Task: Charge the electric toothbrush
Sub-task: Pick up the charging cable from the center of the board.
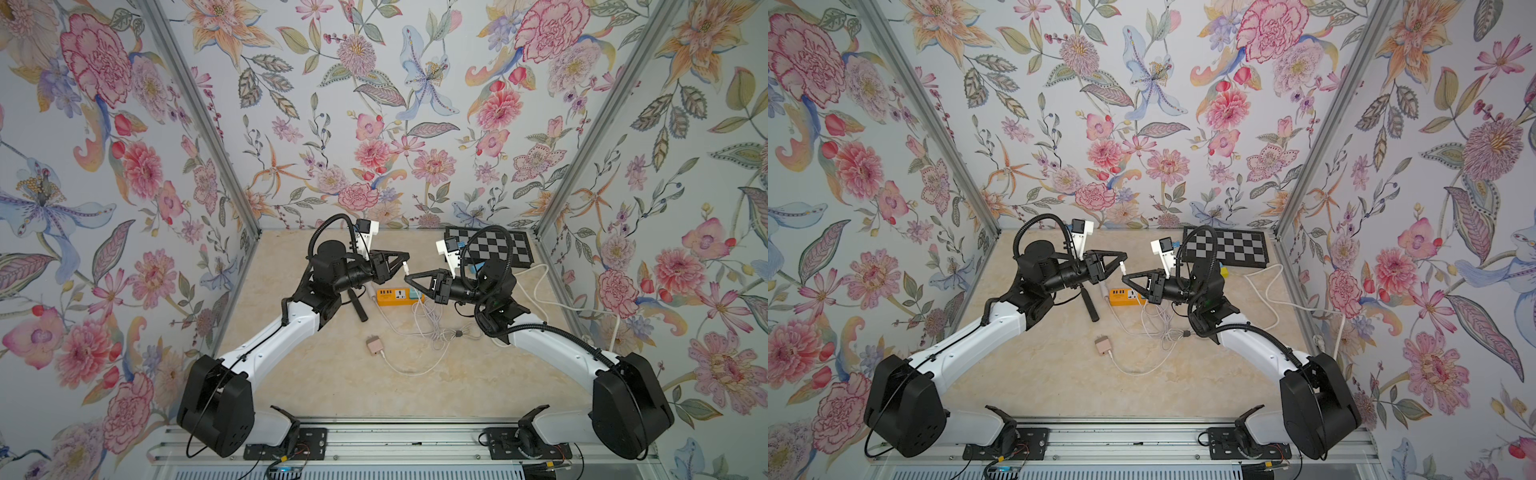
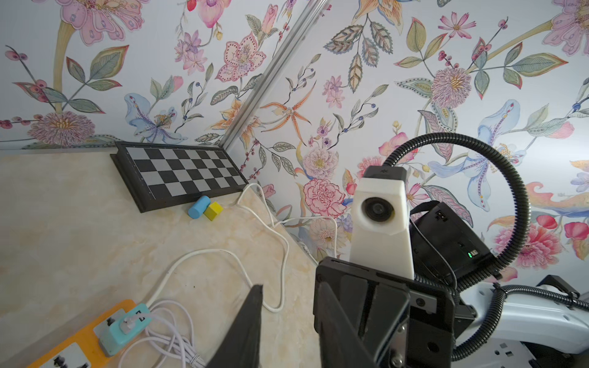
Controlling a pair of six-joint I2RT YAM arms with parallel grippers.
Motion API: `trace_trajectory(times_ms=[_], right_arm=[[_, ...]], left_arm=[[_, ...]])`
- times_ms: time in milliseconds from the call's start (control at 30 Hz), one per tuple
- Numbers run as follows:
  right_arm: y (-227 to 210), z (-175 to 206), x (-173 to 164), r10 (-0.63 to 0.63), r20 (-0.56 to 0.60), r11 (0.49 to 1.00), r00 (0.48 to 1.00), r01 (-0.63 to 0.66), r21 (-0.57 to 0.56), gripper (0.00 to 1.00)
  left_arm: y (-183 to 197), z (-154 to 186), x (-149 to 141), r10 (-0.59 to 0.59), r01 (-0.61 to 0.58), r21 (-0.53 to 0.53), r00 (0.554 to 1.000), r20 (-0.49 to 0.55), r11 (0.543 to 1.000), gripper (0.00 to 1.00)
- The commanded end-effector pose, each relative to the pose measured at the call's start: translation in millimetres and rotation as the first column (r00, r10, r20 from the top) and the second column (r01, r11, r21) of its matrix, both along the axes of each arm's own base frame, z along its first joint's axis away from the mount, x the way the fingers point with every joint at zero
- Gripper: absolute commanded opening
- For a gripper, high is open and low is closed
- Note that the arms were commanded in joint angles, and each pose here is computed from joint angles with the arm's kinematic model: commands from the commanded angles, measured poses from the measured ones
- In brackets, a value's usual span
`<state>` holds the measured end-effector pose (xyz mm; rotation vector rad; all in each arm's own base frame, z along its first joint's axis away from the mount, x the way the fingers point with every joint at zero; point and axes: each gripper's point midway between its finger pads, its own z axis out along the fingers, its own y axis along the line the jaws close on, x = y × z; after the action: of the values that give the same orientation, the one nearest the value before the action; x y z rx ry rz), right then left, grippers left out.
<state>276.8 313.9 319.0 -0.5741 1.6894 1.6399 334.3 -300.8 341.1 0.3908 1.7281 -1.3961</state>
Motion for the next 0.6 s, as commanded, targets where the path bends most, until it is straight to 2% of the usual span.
trace_trajectory(times_ms=[0, 67, 133, 167, 333, 567], right_arm=[[-1, 24, -1, 0.009, 0.023, 0.999, 1.0, -0.01, 0.034, 0.0], [-1, 22, 0, 0.013, 0.018, 1.0, 1.0, -0.014, 0.026, 0.0], [-1, 20, -1, 0.017, 0.017, 1.0, 1.0, -0.018, 0.021, 0.0], [-1, 18, -1, 0.017, 0.015, 1.0, 1.0, -0.018, 0.018, 0.0], [-2, 18, -1, 0.005, 0.024, 1.0, 1.0, -0.006, 0.008, 0.0], [-1, 13, 2, 0.004, 0.014, 1.0, 1.0, -0.004, -0.004, 0.0]], left_arm=[[-8, 14, -25, -0.128, 0.129, -0.067, 0.991, 0.028, 0.989, 0.27], [-6, 15, -26, -0.124, 0.126, -0.078, 0.992, 0.027, 0.989, 0.31], [-3, 20, -25, -0.111, 0.114, -0.095, 0.993, 0.034, 0.989, 0.45], [-1, 23, -24, -0.104, 0.108, -0.105, 0.994, 0.038, 0.989, 0.46], [1, 28, -24, -0.107, 0.112, -0.117, 0.993, 0.045, 0.987, 0.41], [4, 35, -36, -0.134, 0.143, -0.164, 0.989, 0.06, 0.976, 0.41]])
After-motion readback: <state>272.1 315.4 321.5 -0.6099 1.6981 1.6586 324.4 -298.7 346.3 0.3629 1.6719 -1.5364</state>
